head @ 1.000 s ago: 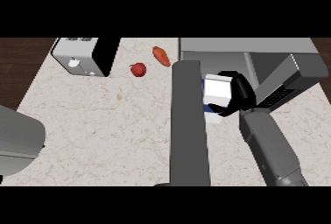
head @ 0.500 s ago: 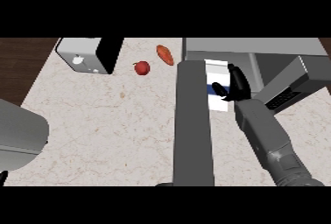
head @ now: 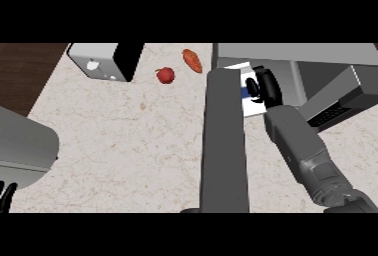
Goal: Pick up the milk, place it into the microwave and close the microwave
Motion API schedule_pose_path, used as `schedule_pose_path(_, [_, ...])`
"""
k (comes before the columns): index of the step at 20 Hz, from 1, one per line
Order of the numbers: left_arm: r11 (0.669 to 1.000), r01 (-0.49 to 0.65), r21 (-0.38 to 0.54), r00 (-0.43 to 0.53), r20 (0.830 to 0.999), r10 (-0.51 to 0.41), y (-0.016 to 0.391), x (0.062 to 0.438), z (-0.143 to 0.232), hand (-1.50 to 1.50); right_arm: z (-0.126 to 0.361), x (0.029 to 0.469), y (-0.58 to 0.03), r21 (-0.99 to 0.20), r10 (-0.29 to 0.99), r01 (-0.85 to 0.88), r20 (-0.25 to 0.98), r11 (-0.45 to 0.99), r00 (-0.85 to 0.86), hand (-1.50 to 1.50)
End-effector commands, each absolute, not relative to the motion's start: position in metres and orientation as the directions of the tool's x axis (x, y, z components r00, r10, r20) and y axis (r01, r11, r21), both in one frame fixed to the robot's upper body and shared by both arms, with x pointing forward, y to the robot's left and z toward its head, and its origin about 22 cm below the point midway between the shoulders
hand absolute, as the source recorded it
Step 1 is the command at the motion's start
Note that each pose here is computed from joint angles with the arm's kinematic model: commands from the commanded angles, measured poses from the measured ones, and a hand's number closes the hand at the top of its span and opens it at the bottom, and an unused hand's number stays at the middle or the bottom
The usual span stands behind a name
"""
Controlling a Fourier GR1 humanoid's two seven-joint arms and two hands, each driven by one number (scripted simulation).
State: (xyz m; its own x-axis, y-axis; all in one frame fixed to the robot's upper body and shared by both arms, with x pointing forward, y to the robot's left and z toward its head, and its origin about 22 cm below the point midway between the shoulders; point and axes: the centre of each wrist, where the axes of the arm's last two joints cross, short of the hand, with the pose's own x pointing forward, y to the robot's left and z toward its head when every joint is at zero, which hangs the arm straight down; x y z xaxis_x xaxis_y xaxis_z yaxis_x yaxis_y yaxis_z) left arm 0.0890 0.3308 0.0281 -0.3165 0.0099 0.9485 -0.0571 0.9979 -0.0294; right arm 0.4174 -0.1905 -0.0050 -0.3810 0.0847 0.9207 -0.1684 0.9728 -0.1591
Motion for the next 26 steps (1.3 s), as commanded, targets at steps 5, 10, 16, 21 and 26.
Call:
schedule_pose_path(5, [0.999,-0.037,-0.036,-0.328,0.945,0.022,0.339,0.095,0.029,-1.5,0.013,0.428,-0.16,-0.429,0.354,-0.032,0.782,0.903,-0.512,1.5])
schedule_pose_path(10, [0.999,-0.042,-0.033,-0.322,0.947,0.018,0.34,0.102,0.024,-1.5,0.016,0.429,-0.145,-0.522,0.478,0.089,0.683,0.848,-0.552,1.5])
schedule_pose_path(16, [1.0,-0.013,-0.017,-0.341,0.94,0.012,0.336,0.112,0.028,-1.5,0.025,0.436,-0.171,-0.5,0.536,0.209,0.705,0.84,-0.465,1.5])
schedule_pose_path(21, [1.0,0.009,-0.021,-0.329,0.944,0.023,0.334,0.113,0.027,-1.5,0.024,0.436,-0.184,-0.499,0.557,0.249,0.712,0.83,-0.428,1.5])
schedule_pose_path(26, [1.0,0.011,-0.021,-0.337,0.941,0.023,0.334,0.116,0.026,-1.5,0.021,0.434,-0.211,-0.526,0.592,0.271,0.708,0.806,-0.385,1.5])
